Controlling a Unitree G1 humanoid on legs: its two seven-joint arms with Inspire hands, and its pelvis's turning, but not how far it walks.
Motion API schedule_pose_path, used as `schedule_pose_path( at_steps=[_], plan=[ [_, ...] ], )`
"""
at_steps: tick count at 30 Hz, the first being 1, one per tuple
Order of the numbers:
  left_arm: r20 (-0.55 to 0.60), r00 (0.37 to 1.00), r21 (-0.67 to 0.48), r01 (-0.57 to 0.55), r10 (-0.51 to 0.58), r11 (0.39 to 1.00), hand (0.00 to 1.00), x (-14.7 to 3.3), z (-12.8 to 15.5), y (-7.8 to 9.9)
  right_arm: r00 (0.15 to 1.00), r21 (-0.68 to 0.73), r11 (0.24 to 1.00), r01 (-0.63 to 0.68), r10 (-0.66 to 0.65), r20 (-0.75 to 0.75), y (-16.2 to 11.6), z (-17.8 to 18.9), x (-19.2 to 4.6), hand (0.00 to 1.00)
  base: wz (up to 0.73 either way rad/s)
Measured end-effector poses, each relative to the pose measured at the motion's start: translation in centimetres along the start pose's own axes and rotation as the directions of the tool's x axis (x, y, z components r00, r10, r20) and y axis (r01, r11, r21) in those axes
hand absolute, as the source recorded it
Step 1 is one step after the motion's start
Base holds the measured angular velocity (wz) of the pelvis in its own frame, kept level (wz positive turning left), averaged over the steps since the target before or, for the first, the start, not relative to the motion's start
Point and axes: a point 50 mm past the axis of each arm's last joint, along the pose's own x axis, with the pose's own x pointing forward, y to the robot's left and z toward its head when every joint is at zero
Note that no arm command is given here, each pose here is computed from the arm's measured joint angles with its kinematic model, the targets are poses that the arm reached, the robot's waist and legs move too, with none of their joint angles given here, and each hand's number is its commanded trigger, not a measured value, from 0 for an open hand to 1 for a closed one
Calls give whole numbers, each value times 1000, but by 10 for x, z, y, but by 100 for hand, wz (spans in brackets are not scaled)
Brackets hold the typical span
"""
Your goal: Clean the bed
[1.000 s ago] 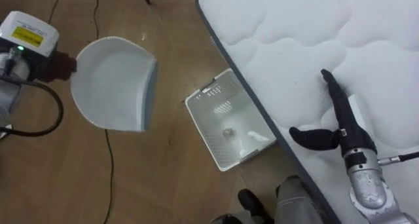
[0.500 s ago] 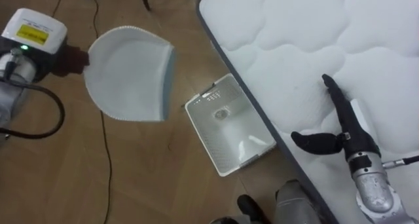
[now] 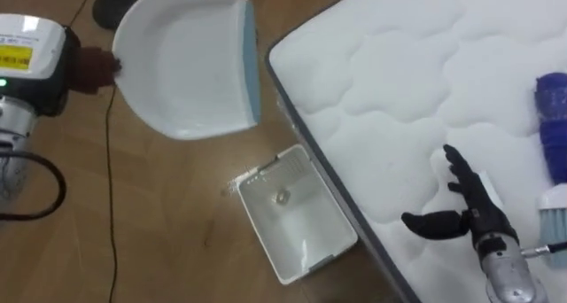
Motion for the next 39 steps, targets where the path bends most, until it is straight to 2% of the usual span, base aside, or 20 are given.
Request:
schedule_pose_path(
  at_steps=[2, 5, 7, 10, 12, 15, 17, 20, 23, 25, 32, 36, 38, 39],
  plan=[
    [14, 1000, -39, -23, 24, 999, 100, -3, 7, 1, 999, 19, 1000, 15, -14, -33, -2, -6, -1, 0, -47],
    [9, 999, -96, -47, 48, 994, 100, -18, 12, -4, 999, 27, 1000, 13, -11, -52, -2, -11, -6, 0, -89],
    [-25, 999, -156, -46, 42, 987, 100, -36, 17, -14, 998, 35, 999, 9, -6, -63, 0, -11, -9, 0, -139],
    [-32, 999, -224, -24, 17, 974, 100, -53, 31, -26, 998, 85, 996, 8, -3, -60, 7, -7, -9, 0, -137],
    [-30, 999, -265, -21, 14, 964, 100, -56, 41, -30, 998, 107, 994, 4, 2, -61, 12, -6, -9, 0, -103],
    [-16, 999, -298, -43, 41, 954, 100, -56, 46, -26, 998, 128, 992, -3, 11, -60, 17, -4, -9, 0, -94],
    [-27, 998, -362, -67, 61, 930, 100, -54, 50, -24, 998, 147, 989, 1, 10, -70, 21, -4, -10, 0, -70],
    [-73, 996, -480, -80, 51, 874, 100, -65, 63, -28, 998, 142, 990, 14, -4, -66, 23, -2, -11, 0, -119],
    [-130, 989, -558, -125, 63, 821, 100, -64, 66, -25, 1000, 150, 989, -13, 11, 15, 32, 17, -3, 0, -106],
    [-185, 982, -629, -133, 18, 766, 100, -72, 71, -32, 997, 141, 989, -55, 46, 68, 42, 31, 1, 0, -123],
    [-200, 976, -752, -97, -86, 652, 100, -86, 99, -47, 996, 152, 985, -82, 74, 58, 48, 24, -9, 0, -54],
    [-127, 977, -797, 1, -170, 604, 100, -99, 120, -57, 993, 158, 981, -108, 97, 72, 50, 26, -9, 0, -36],
    [-95, 978, -812, 32, -187, 583, 72, -100, 126, -58, 990, 164, 980, -114, 100, 96, 49, 29, -9, 0, -15],
    [-82, 976, -818, 49, -200, 573, 35, -100, 127, -59, 988, 164, 978, -125, 108, 111, 49, 31, -9, 0, -31]
  ],
)
